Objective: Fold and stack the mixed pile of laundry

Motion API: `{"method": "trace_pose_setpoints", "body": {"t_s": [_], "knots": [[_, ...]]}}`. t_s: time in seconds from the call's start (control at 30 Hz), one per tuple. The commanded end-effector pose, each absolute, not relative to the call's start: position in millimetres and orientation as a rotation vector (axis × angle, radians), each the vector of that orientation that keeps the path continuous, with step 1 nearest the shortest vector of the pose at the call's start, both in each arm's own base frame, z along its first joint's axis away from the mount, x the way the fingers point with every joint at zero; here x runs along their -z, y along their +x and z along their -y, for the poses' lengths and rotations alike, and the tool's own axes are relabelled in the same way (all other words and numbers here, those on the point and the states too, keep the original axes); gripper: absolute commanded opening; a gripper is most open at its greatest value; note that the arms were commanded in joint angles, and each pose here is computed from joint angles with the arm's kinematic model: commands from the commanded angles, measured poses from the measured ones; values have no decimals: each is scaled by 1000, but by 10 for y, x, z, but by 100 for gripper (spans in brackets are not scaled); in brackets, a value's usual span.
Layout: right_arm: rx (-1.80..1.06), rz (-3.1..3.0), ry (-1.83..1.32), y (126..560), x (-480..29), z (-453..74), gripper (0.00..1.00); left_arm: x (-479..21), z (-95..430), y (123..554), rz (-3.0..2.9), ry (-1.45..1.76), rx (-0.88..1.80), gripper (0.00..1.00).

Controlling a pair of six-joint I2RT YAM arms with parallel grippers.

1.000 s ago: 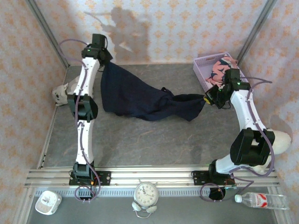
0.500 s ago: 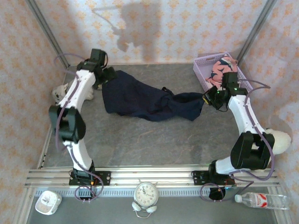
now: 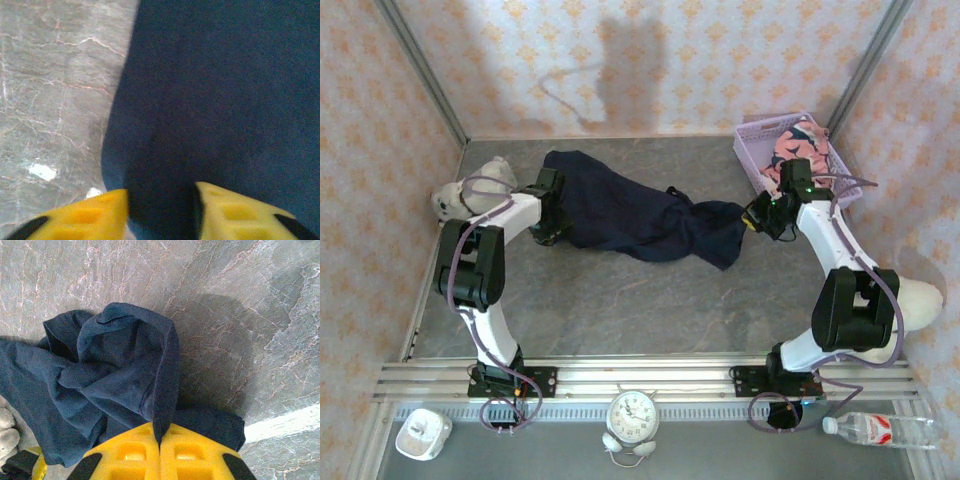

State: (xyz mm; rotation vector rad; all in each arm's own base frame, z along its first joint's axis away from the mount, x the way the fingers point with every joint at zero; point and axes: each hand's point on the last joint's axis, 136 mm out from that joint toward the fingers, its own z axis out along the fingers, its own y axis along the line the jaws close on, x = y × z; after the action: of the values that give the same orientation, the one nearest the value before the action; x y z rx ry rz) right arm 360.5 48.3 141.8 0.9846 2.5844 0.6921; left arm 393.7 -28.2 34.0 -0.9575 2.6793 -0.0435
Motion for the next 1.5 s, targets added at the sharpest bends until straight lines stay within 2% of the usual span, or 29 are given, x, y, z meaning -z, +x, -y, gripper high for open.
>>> {"method": "trace_pose_setpoints", "body": {"t_s": [0.0,0.13,0.33,0.47,0.53,0.6,0.63,0.67,0.7,0.73,0.83,1.07,1.13,1.27,1.47], "knots": [[-649,-2584,939,3619,-1510,-452,0,-397,162,4067,-2610,-1002,-35,0],[-576,-2578,933,3574,-1628,-358,0,-813,179,4041,-2580,-952,2,0],[-621,-2481,961,3628,-1941,-263,0,-1895,207,4022,-2511,-745,57,0],[-657,-2433,1005,3763,-1981,-212,0,-2236,171,4480,-2414,-650,32,0],[-664,-2427,1037,3834,-1918,-194,0,-2145,198,4863,-2416,-648,33,0],[-680,-2422,1077,3917,-1813,-194,0,-1831,274,5288,-2464,-653,43,0],[-680,-2420,1092,3946,-1768,-187,0,-1743,287,5440,-2484,-664,40,5],[-678,-2420,1110,3970,-1725,-178,0,-1610,287,5552,-2525,-683,20,24],[-674,-2420,1121,3991,-1691,-174,0,-1502,286,5618,-2562,-703,2,54],[-669,-2417,1127,4007,-1674,-162,0,-1449,280,5644,-2588,-711,-1,67],[-662,-2411,1133,4028,-1656,-148,0,-1415,262,5625,-2624,-697,-20,78],[-631,-2433,1097,3987,-1661,-134,0,-1557,180,5074,-2605,-658,-8,78],[-632,-2439,1094,3976,-1640,-139,0,-1490,191,4921,-2599,-683,33,74],[-625,-2458,1100,3948,-1586,-140,0,-1262,188,4825,-2592,-715,58,57],[-621,-2459,1112,3929,-1571,-148,0,-876,215,4833,-2645,-788,77,56]]}}
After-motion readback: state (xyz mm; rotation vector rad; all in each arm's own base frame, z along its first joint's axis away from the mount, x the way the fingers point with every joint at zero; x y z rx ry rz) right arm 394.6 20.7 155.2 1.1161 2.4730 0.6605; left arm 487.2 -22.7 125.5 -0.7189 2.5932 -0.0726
